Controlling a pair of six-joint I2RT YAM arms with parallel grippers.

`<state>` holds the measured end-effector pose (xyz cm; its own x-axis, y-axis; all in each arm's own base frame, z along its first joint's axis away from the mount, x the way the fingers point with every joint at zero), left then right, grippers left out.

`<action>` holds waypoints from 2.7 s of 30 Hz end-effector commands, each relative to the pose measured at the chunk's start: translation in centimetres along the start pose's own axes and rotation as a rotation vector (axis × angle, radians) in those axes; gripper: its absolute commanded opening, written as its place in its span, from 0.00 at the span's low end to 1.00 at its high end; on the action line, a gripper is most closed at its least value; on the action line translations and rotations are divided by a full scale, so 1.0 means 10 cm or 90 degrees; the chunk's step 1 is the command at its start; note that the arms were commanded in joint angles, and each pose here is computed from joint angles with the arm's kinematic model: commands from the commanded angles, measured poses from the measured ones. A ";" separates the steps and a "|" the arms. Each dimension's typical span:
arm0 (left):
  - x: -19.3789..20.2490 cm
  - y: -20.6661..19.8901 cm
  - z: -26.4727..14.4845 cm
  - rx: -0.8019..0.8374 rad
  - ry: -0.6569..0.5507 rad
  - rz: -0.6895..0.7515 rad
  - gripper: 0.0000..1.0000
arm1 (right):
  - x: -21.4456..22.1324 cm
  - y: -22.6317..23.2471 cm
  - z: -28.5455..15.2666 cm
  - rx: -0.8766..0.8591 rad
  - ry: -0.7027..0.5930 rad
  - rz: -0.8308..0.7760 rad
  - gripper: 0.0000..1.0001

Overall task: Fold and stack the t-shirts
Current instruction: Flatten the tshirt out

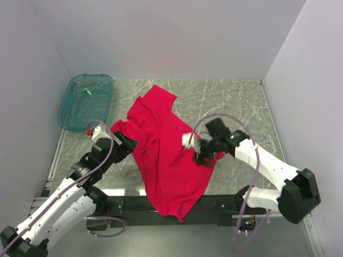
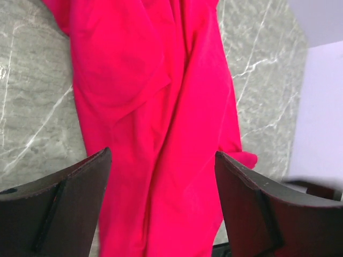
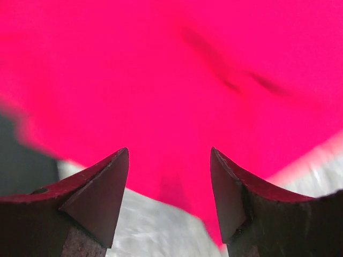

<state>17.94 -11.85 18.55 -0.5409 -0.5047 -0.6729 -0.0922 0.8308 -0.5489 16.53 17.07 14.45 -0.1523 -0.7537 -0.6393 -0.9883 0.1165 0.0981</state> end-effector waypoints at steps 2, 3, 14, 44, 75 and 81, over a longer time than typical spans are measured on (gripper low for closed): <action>-0.04 -0.10 0.08 0.019 0.003 0.036 0.83 | -0.17 -0.89 -0.35 0.236 -0.095 0.181 0.68; -0.09 -0.15 0.08 0.027 -0.002 0.046 0.83 | -0.12 -1.03 -0.32 0.253 -0.092 0.229 0.67; -0.17 -0.29 0.36 0.010 0.008 0.125 0.85 | 0.40 -1.60 -0.05 0.277 0.006 0.513 0.60; 0.01 -0.03 0.19 0.001 0.023 0.075 0.84 | 0.50 -2.36 -0.66 0.727 0.124 0.484 0.00; -0.10 -0.33 1.15 -0.042 0.081 0.195 0.81 | -0.05 -1.04 0.04 0.125 -0.047 0.240 0.82; -0.15 -0.15 0.71 -0.054 0.030 0.160 0.85 | -0.90 -1.42 0.42 0.114 -0.115 0.361 0.82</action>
<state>26.39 -15.78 15.20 -0.6513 -0.2321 -0.7225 0.0137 0.9483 -0.3169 27.81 20.77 12.07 -0.5770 -0.6003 -0.5538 -0.8106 0.5043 0.2978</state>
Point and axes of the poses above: each gripper's point midway between its finger pads, its own z axis out along the fingers, its own y axis along the line the jaws close on, x = y × z, the point moved 5 cm from there along -z, back along the fingers, and after that the axes turned 14 degrees about z, right-handed, at the moved point
